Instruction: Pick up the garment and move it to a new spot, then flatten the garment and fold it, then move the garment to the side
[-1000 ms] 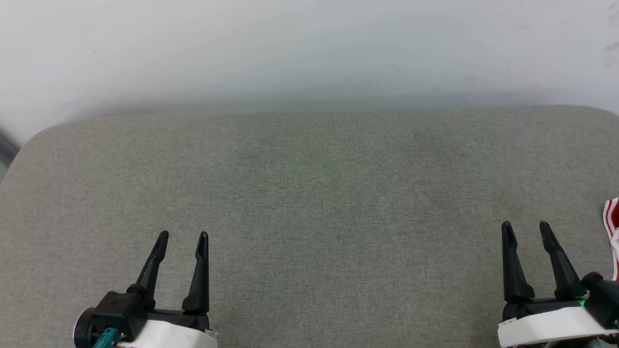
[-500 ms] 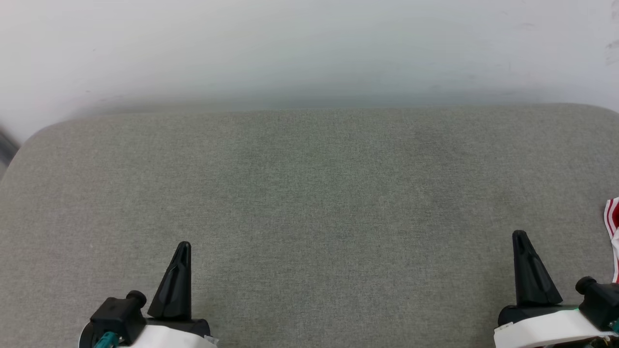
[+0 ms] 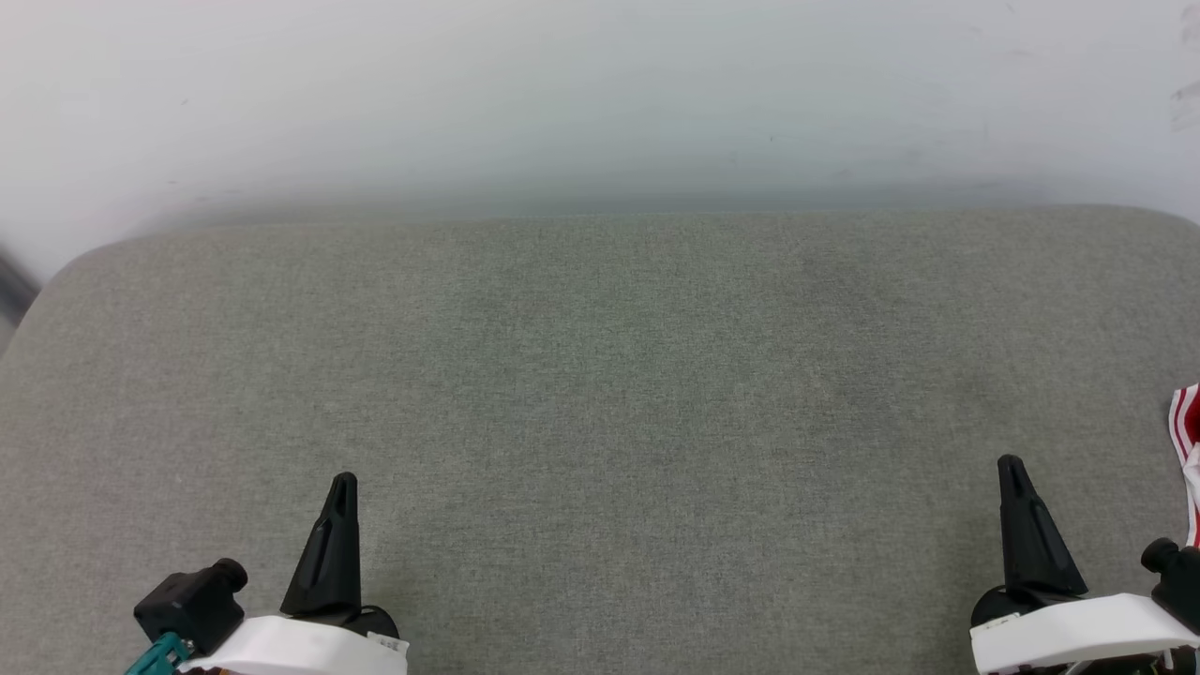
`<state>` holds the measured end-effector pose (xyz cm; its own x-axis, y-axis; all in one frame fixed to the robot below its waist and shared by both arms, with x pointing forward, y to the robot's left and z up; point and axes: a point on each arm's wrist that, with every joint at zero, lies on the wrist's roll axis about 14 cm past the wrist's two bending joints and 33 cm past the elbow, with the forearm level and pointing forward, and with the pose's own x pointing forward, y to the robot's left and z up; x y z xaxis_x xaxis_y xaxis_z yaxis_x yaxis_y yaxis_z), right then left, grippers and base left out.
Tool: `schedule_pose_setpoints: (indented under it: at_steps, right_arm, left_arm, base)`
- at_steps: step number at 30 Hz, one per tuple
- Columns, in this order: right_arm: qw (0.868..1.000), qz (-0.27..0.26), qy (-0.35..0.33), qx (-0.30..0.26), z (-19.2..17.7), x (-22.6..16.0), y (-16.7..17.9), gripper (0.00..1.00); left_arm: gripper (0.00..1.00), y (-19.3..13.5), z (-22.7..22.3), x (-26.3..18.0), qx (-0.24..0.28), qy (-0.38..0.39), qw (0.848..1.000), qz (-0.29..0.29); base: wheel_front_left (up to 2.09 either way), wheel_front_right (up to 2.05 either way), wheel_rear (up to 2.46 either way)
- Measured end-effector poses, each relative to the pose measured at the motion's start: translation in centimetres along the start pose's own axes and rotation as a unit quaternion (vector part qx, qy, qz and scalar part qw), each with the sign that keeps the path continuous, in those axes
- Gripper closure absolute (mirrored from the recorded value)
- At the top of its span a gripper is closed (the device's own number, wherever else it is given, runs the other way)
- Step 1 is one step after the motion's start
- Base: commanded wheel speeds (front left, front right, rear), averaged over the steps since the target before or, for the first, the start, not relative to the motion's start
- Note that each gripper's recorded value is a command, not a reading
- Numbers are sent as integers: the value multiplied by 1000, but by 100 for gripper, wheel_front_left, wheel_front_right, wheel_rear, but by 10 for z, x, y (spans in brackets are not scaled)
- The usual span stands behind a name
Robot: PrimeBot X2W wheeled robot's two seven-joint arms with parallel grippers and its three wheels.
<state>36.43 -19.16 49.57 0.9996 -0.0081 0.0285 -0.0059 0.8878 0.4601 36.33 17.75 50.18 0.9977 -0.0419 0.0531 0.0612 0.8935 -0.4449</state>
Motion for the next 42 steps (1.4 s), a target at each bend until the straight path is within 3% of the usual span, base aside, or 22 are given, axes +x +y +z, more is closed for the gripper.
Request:
schedule_pose_setpoints:
  at_steps: [20, 42]
  right_arm:
    - [989, -20, 6, 145, 1, 7, -5, 100]
    - [962, -32, 14, 271, 0, 12, -9, 100]
  left_arm:
    - [100, 12, -1, 6, -145, 8, 989, 31]
    - [100, 18, 1, 12, -273, 10, 961, 45]
  base:
    - [0, 0, 0]
    - [0, 0, 0]
